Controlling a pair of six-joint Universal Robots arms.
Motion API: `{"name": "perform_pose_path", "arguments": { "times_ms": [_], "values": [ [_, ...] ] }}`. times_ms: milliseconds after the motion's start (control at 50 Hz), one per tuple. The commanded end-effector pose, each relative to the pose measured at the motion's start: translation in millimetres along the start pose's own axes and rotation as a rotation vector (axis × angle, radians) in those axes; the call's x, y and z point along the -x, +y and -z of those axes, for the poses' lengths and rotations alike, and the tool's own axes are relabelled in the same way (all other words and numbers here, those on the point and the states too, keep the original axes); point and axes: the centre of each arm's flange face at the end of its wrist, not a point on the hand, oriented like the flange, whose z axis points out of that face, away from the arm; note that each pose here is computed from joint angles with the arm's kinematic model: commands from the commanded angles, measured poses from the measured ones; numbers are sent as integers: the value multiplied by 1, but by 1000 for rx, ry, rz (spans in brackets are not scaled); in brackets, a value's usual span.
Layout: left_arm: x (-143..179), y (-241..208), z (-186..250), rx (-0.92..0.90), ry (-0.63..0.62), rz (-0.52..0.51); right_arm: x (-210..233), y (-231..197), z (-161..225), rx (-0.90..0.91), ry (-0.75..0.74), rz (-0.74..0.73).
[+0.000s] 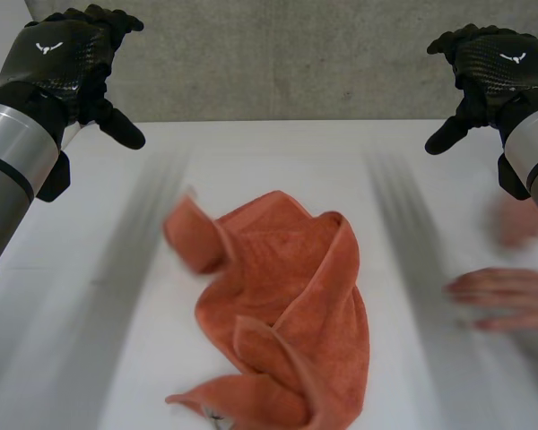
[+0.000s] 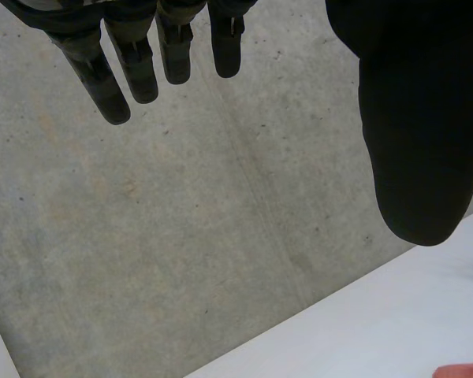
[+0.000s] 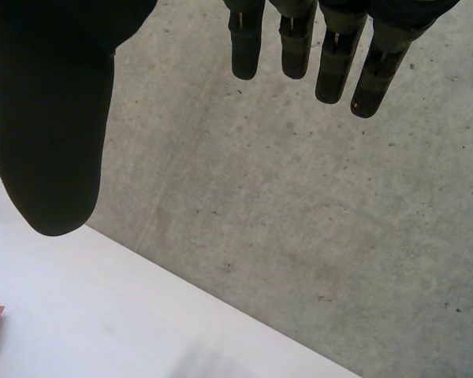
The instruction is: Fold the laundry
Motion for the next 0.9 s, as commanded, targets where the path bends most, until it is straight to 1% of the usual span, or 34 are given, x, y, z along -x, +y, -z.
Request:
{"name": "perform_pose_path", "arguments": {
  "times_ms": [20,220,300,340,360,380,420,440,500,520,600,680,780,900],
  "values": [
    [0,1,0,3,0,-1,1,3,1,8,-7,-1],
    [-2,6,-1,18,6,-3,10,8,3,19,-78,4],
    [-3,7,0,28,5,3,13,11,3,35,-116,59],
    [-12,12,3,55,35,11,14,12,3,41,-124,72],
    [-18,16,5,71,51,14,17,17,5,64,-154,119],
    [-29,23,9,103,85,22,18,19,6,75,-167,140],
    [-39,31,13,143,113,30,20,25,6,103,-187,184],
    [-42,35,15,166,122,36,21,33,6,135,-203,228],
    [-51,44,20,212,143,51,23,47,5,181,-226,294],
    [-57,55,24,266,157,74,25,53,4,202,-240,334],
    [-79,93,43,460,191,208,30,66,3,231,-268,400],
    [-89,117,59,558,194,245,34,69,3,235,-285,423],
    [-97,135,83,636,169,209,38,87,-1,277,-311,421],
    [-104,142,109,669,143,144,39,90,-1,284,-316,421]
  ]
}}
